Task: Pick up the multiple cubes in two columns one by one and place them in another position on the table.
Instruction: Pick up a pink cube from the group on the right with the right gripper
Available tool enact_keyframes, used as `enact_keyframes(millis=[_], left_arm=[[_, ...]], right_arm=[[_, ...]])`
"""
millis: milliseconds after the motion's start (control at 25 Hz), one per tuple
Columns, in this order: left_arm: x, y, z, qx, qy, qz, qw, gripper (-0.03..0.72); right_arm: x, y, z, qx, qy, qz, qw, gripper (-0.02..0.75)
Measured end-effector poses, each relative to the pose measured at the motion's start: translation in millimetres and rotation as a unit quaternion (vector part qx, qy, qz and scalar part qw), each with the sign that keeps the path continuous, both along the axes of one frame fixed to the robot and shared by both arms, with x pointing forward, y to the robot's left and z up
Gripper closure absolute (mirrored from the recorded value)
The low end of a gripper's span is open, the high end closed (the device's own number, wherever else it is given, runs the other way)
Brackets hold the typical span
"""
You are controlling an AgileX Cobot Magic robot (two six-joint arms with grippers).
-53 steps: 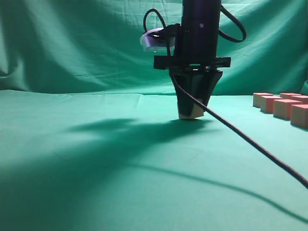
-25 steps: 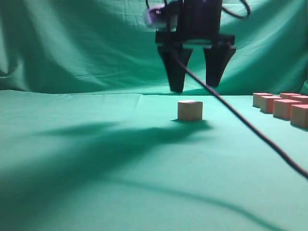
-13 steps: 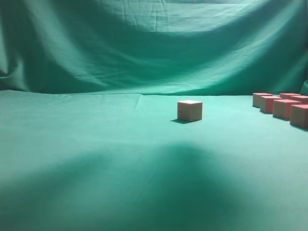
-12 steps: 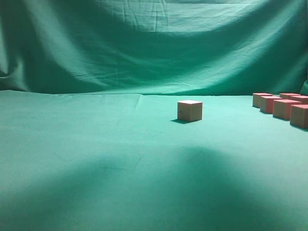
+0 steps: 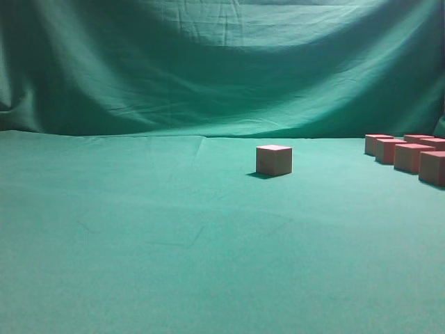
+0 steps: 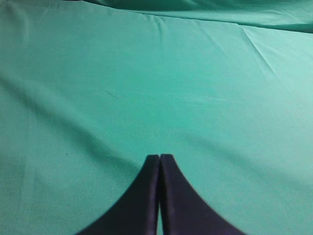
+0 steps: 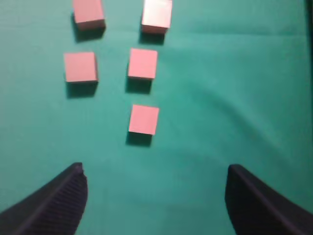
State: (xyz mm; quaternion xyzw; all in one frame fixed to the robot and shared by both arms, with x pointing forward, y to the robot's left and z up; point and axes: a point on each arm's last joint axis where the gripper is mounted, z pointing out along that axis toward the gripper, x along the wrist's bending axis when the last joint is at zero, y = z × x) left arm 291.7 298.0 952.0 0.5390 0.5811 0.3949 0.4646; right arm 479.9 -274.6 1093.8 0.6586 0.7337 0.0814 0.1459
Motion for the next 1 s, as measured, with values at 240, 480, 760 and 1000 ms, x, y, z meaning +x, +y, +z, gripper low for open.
enact_keyframes(millis=[240, 480, 760, 1000], left_arm=[[0, 0, 0, 0.000, 0.000, 0.000, 1.000, 0.688], [0, 0, 0, 0.000, 0.000, 0.000, 1.000, 0.688], [0, 0, 0, 0.000, 0.000, 0.000, 1.000, 0.688], [0, 0, 0, 0.000, 0.000, 0.000, 1.000, 0.688]], right_arm=[[-6, -14, -54, 0.020, 0.026, -0.041, 0.999, 0.151], [19, -8, -86, 0.042, 0.034, -0.042, 0.998, 0.151], [42, -6, -123, 0.042, 0.048, -0.039, 0.997, 0.151], [52, -5, -144, 0.042, 0.057, -0.039, 0.997, 0.254]])
